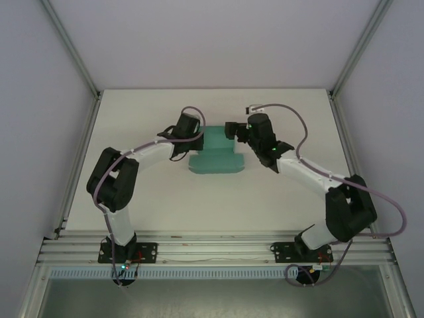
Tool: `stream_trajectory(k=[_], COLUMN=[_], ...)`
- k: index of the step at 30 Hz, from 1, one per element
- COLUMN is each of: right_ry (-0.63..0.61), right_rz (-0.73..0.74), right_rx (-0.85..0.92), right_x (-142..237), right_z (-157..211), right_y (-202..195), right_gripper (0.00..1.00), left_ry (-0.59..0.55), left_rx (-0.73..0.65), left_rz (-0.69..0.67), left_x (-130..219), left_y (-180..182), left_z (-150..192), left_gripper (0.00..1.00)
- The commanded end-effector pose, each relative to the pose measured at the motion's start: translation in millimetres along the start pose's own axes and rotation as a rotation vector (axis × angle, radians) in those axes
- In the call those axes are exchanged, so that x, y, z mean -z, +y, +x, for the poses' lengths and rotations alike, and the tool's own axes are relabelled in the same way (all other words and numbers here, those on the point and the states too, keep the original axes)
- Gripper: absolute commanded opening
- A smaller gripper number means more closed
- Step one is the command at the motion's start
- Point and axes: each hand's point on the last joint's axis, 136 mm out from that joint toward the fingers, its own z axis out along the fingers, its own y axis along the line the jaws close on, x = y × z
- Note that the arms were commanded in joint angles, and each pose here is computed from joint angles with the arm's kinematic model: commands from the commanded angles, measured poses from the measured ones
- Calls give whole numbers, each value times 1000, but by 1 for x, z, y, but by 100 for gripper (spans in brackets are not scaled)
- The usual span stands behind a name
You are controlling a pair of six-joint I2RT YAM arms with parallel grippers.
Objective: Assemble paper box
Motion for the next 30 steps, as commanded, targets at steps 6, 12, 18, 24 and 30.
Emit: stream_trajectory(k=[6, 12, 18, 24, 30], right_ry=[208, 242, 249, 250, 248], right_rz=[256, 331, 356, 365, 385], right_rx=[-100, -132, -136, -142, -143], right_x=[44, 67, 75, 74, 73], right_z=[51, 73, 76, 77, 79], right_y=[-83, -110, -120, -123, -128], right_gripper=[100, 100, 100, 100, 100], left_ry=[316, 471, 523, 533, 547], left_rx=[-785, -989, -1099, -1148, -1232], left_rz=[275, 166, 13, -204, -332], left_x=[41, 41, 17, -32, -69], left_y=[-56, -48, -43, -34, -31], left_z=[45, 74, 81, 79, 93], left_gripper=[0, 0, 0, 0, 0])
